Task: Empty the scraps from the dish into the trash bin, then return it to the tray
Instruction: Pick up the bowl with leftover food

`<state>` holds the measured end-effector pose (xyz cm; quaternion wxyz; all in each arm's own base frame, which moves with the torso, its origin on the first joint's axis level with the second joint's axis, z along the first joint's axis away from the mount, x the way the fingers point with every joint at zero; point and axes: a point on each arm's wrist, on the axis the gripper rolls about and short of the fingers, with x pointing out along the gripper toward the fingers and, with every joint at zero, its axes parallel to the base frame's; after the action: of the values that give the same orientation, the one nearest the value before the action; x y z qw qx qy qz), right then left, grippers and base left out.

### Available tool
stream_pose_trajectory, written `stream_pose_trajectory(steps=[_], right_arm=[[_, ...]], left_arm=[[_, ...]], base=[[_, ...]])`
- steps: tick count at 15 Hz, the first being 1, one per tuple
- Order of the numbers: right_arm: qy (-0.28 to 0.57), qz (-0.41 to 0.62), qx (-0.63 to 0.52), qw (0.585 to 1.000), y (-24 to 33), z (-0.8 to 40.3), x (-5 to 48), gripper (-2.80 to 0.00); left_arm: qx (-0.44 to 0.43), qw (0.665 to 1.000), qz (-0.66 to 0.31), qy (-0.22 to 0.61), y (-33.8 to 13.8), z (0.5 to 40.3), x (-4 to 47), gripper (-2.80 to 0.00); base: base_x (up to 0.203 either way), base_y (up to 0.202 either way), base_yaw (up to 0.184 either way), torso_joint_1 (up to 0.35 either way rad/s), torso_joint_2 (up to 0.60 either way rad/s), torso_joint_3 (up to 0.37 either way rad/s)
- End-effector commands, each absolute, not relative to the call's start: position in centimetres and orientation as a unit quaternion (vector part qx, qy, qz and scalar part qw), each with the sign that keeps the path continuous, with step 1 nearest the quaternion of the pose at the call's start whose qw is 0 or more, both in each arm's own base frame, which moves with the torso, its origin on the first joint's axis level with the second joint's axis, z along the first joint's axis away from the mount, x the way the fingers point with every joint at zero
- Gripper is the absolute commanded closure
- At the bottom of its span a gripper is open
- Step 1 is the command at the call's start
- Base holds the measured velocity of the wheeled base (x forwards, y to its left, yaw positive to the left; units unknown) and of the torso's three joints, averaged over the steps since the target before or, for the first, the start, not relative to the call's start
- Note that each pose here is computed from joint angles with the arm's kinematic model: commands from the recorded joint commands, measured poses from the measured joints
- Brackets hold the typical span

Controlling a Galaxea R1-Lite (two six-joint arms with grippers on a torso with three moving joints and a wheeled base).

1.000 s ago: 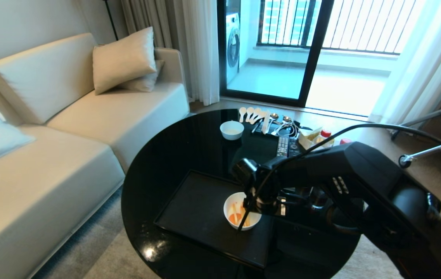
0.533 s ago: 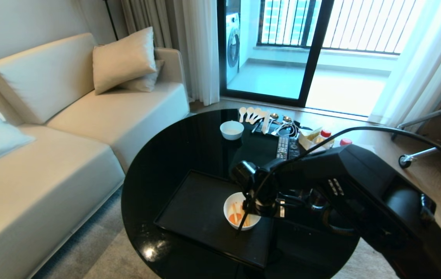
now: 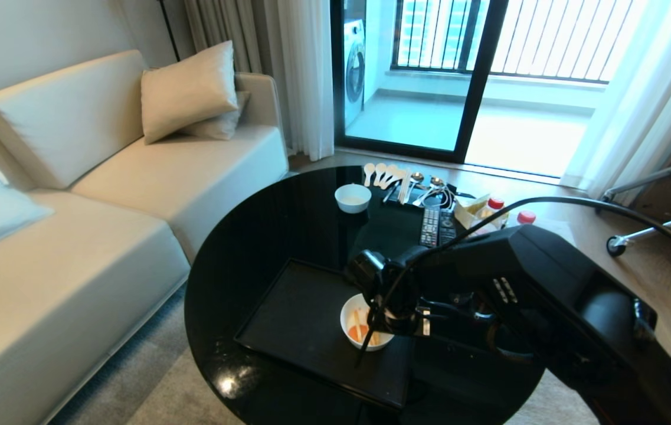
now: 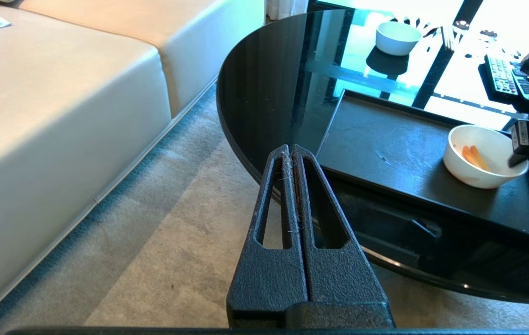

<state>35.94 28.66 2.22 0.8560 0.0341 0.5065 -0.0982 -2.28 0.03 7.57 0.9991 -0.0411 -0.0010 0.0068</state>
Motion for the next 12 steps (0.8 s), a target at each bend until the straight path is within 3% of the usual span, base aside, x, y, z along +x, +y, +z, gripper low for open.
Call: stream_pose_trajectory(steps=[1,12], right_arm=[[0.509,-0.097,0.029,0.855,29.02,1.94,35.6,0.0],[0.506,-0.091,0.033,0.857,29.53,2.29,35.19,0.0]], left_arm=[[-0.041,0.999,0.007,-0.001,0.03,7.56,-2.28,0.0],[-0.041,0.999,0.007,-0.001,0.03,7.56,-2.28,0.0]], base=[[0.0,0.0,0.0,0.0,0.0,0.0],[0.0,0.0,0.0,0.0,0.0,0.0]])
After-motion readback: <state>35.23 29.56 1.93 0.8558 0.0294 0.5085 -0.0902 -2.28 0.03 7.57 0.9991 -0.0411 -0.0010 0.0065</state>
